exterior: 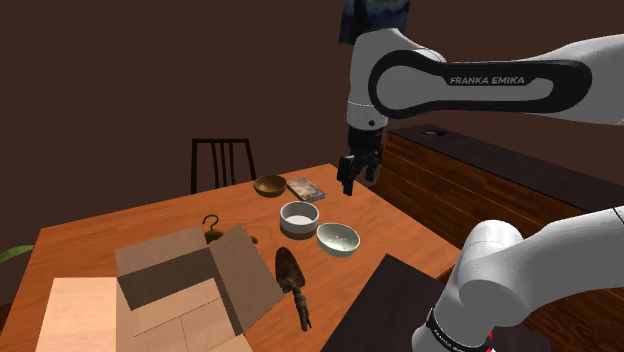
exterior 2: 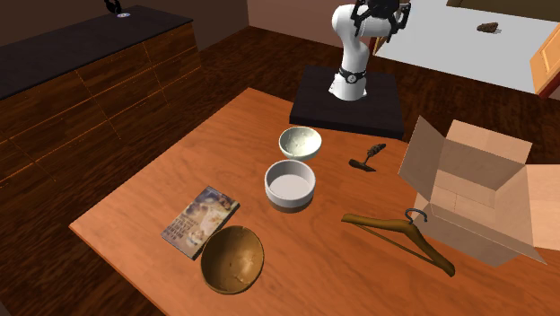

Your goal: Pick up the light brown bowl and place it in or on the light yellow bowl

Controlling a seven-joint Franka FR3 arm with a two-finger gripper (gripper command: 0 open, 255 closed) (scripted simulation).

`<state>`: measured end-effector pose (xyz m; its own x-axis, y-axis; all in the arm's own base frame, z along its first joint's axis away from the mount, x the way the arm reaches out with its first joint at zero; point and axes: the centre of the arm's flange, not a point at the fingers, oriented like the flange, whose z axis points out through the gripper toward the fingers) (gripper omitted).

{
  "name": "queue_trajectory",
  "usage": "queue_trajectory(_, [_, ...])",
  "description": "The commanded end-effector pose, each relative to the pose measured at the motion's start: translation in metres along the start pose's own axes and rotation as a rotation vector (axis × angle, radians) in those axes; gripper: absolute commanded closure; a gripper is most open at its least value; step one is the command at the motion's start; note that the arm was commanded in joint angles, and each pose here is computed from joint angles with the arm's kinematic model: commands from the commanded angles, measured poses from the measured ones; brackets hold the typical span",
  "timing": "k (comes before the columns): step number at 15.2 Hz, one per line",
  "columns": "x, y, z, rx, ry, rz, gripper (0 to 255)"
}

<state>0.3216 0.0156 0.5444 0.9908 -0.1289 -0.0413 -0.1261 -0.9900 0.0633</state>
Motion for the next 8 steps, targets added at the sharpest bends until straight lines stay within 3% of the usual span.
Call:
queue_trajectory(1, [0.0,0.0,0.0,0.0,0.0,0.0,0])
queue_trajectory(8, [0.064,0.013,0.065,0.011,0.008,-0.017,0])
